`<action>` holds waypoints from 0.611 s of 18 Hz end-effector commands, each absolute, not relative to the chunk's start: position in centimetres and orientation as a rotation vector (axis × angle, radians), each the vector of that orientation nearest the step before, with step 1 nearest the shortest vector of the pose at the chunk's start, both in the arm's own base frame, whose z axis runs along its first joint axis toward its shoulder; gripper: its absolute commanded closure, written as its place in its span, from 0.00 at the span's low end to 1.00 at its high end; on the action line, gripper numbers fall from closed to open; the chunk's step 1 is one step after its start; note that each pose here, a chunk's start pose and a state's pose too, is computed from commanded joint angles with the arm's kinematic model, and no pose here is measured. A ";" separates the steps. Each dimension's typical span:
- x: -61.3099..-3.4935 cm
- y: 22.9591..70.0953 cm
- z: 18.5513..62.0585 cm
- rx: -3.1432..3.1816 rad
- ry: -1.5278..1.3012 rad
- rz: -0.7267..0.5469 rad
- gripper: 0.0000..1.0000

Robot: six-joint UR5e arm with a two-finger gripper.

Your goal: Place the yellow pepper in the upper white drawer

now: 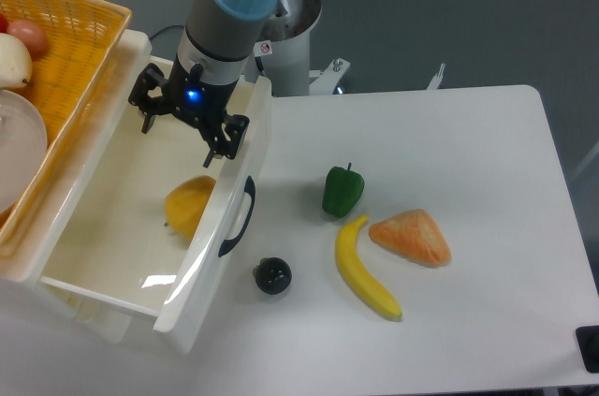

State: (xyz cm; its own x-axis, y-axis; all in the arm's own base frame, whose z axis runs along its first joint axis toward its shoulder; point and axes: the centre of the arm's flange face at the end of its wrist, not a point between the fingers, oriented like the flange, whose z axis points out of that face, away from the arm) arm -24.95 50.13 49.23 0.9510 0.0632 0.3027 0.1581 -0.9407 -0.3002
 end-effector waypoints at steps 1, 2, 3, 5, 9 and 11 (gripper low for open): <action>-25.8 49.3 50.1 -2.764 -0.170 -0.389 0.00; -26.4 48.9 50.5 -2.756 -0.158 -0.367 0.00; -26.9 48.4 51.2 -2.743 -0.138 -0.318 0.00; -28.8 47.1 52.0 -2.724 -0.132 -0.255 0.00; -31.9 45.1 52.0 -2.731 -0.081 -0.166 0.00; -33.1 44.2 51.4 -2.806 0.016 -0.068 0.00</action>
